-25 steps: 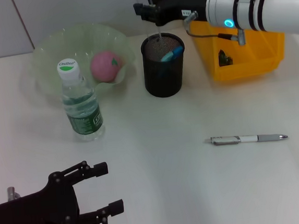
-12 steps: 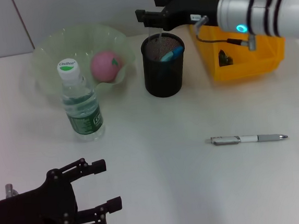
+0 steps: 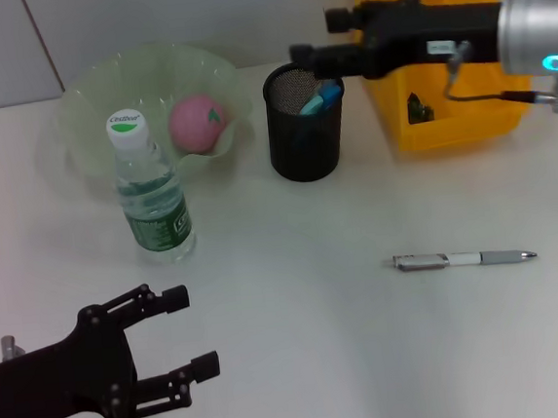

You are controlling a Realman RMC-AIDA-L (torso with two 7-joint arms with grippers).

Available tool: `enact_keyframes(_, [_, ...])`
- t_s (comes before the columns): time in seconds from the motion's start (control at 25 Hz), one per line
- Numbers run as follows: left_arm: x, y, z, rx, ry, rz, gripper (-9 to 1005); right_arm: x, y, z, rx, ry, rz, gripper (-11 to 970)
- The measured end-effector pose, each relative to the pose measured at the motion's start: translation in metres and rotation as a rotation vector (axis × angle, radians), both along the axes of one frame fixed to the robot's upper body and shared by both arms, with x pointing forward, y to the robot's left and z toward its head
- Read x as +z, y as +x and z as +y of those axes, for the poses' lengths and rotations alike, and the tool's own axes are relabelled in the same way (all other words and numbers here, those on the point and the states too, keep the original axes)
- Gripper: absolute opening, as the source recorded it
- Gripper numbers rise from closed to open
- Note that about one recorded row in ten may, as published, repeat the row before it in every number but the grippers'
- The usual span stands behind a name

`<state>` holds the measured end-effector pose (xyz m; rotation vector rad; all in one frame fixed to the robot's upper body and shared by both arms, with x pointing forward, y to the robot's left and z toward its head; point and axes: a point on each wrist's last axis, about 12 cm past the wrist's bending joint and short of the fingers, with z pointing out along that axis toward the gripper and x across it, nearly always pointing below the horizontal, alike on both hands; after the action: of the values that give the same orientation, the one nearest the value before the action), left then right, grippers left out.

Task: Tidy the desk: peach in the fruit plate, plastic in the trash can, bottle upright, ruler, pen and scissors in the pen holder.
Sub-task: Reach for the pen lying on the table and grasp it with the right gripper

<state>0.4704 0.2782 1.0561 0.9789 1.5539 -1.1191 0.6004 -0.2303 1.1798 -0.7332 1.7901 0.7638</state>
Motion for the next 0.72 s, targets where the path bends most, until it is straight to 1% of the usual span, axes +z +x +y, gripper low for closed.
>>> enact_keyframes(0.04, [0.0, 0.0, 0.0, 0.004, -0.004, 0.004, 840, 0.002, -0.002, -0.009, 0.008, -0.017, 0.021, 813])
enact_keyframes(0.08, [0.0, 0.0, 0.0, 0.004, -0.004, 0.004, 840, 0.002, -0.002, -0.009, 0.008, -0.017, 0.021, 813])
enact_keyframes(0.16, [0.001, 0.001, 0.002, 0.014, -0.011, 0.01, 840, 0.005, -0.004, -0.023, 0.022, -0.057, 0.05, 813])
enact_keyframes(0.2, [0.001, 0.001, 0.002, 0.014, -0.011, 0.01, 840, 0.005, -0.004, -0.023, 0.022, -0.057, 0.05, 813])
enact_keyframes(0.24, [0.002, 0.001, 0.002, 0.019, -0.015, 0.011, 840, 0.009, -0.007, -0.029, 0.057, -0.09, 0.063, 813])
enact_keyframes(0.28, [0.002, 0.001, 0.002, 0.019, -0.015, 0.011, 840, 0.009, -0.007, -0.029, 0.057, -0.09, 0.063, 813])
enact_keyframes(0.32, [0.002, 0.001, 0.002, 0.02, -0.016, 0.012, 840, 0.015, -0.012, -0.033, 0.099, -0.128, 0.068, 813])
enact_keyframes(0.36, [0.002, 0.001, 0.002, 0.021, -0.018, 0.014, 840, 0.015, -0.012, -0.033, 0.099, -0.128, 0.068, 814])
enact_keyframes(0.4, [0.002, 0.002, 0.002, 0.022, -0.02, 0.017, 840, 0.02, -0.014, -0.034, 0.122, -0.158, 0.072, 814])
enact_keyframes(0.44, [0.002, 0.002, 0.002, 0.024, -0.023, 0.02, 840, 0.029, -0.017, -0.037, 0.157, -0.223, 0.085, 814])
enact_keyframes(0.48, [0.002, 0.002, 0.002, 0.024, -0.023, 0.02, 840, 0.029, -0.017, -0.037, 0.157, -0.223, 0.085, 814])
enact_keyframes(0.52, [0.003, 0.002, 0.002, 0.025, -0.025, 0.022, 840, 0.037, -0.019, -0.038, 0.185, -0.286, 0.099, 814])
enact_keyframes(0.56, [0.004, 0.003, 0.002, 0.027, -0.027, 0.023, 840, 0.037, -0.019, -0.038, 0.185, -0.286, 0.099, 814])
enact_keyframes(0.6, [0.004, 0.004, 0.002, 0.029, -0.028, 0.024, 840, 0.042, -0.02, -0.038, 0.208, -0.323, 0.109, 814])
enact_keyframes(0.64, [0.004, 0.004, 0.002, 0.029, -0.028, 0.024, 840, 0.047, -0.022, -0.036, 0.255, -0.389, 0.13, 814])
enact_keyframes(0.68, [0.005, 0.004, 0.002, 0.034, -0.033, 0.029, 840, 0.047, -0.022, -0.036, 0.255, -0.389, 0.13, 814])
enact_keyframes(0.72, [0.005, 0.005, 0.003, 0.038, -0.036, 0.034, 840, 0.05, -0.022, -0.034, 0.301, -0.464, 0.167, 814])
